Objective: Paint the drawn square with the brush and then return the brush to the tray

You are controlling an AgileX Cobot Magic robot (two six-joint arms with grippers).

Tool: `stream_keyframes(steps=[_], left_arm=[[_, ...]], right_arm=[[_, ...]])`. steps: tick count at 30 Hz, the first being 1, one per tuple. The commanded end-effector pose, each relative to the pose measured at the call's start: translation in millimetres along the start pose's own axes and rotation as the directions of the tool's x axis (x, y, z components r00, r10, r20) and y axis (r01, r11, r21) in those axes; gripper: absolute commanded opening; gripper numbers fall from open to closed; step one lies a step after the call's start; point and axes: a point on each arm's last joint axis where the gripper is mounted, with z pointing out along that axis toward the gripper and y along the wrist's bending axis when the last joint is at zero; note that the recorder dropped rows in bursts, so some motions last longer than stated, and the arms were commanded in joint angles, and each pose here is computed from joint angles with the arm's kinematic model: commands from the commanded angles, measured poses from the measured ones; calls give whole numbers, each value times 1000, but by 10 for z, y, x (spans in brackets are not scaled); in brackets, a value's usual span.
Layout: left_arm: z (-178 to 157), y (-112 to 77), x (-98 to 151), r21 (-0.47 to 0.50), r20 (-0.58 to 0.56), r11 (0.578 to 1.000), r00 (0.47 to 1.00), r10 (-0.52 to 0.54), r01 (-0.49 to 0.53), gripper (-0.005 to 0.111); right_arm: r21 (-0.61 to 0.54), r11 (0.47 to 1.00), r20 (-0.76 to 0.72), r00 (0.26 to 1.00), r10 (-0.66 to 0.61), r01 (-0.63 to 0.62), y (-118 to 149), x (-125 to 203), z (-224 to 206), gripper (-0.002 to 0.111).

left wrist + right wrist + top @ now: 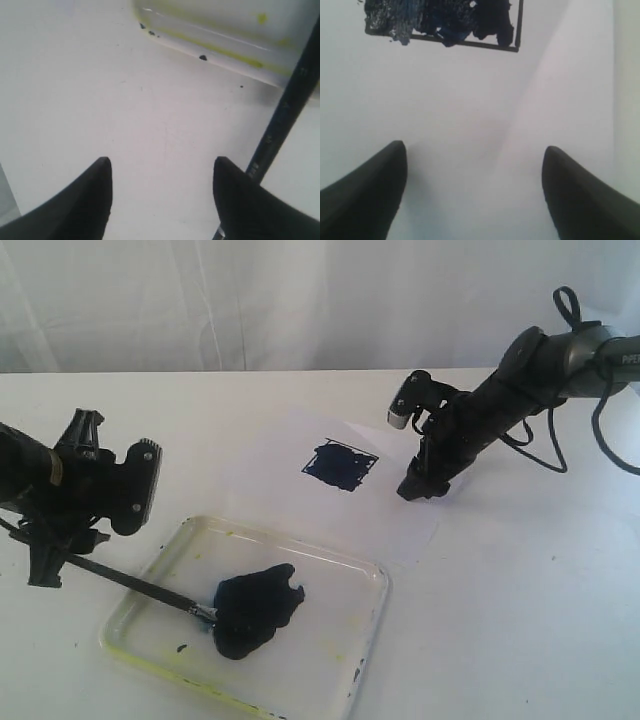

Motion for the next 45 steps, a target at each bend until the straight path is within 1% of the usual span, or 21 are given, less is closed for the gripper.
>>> stream_keyframes(steps=[1,5,7,10,12,13,14,15,16,17,18,19,20,24,27,29,32,36,39,41,45], left_arm=[[-103,34,8,-39,14,996,996,-85,86,63],[-119,43,8,-45,23,981,982,-189,190,60],[-132,79,3,-54,28,973,974,-225,226,49],[-184,215,-10,-81,52,917,920,-388,391,23],[-251,342,-2,-87,51,823,827,-559,562,1],[-311,456,20,-101,60,724,731,-680,682,0],[-333,504,42,-108,69,676,684,-726,728,0],[-386,599,89,-119,80,557,567,-820,822,0],[-412,641,118,-125,82,504,515,-853,854,0],[-457,689,187,-139,60,401,412,-909,905,0],[-472,695,223,-148,40,361,371,-928,921,0],[-502,692,324,-176,-12,286,288,-958,942,0],[-513,687,368,-190,-33,253,251,-967,949,0],[-561,624,577,-232,-143,109,77,-987,967,0],[-571,533,680,-217,-226,7,-43,-973,976,0],[-579,477,730,-192,-284,-22,-76,-956,981,0],[-593,410,773,-134,-356,-42,-87,-931,990,0],[-622,336,778,-65,-440,-16,-43,-897,998,0],[-643,293,758,-48,-488,-26,-46,-872,999,0],[-676,278,716,6,-504,-21,-15,-864,1000,0],[-745,225,667,45,-486,-63,-33,-874,997,0]], right_arm=[[40,999,8,1000,-2,2,-24,-52,-183,70],[47,999,25,1000,-8,7,-15,-119,-311,70],[25,999,33,999,29,-30,14,-151,-380,70],[8,974,55,973,225,-225,45,-224,-536,69],[-17,947,55,945,321,-321,87,-275,-671,57],[-32,918,54,917,396,-395,118,-312,-775,44],[-37,896,50,895,444,-442,133,-327,-827,36],[-38,852,42,851,523,-522,155,-348,-917,20],[-39,832,40,831,555,-554,163,-355,-970,11],[-35,786,24,786,618,-617,181,-354,-1064,0],[-20,753,7,753,658,-658,177,-327,-1117,0],[14,690,-49,688,724,-724,190,-261,-1192,0],[37,662,-82,658,749,-749,199,-219,-1237,0],[108,627,-222,596,771,-771,212,-10,-1371,0],[159,580,-241,538,808,-799,160,110,-1432,0],[174,555,-236,513,825,-813,152,150,-1458,0],[178,548,-246,502,829,-817,242,210,-1525,0],[206,559,-256,507,823,-803,402,308,-1609,0],[240,573,-261,517,815,-783,521,389,-1692,0],[267,583,-252,528,811,-767,611,447,-1760,0],[282,587,-220,545,809,-759,803,528,-1875,0]])
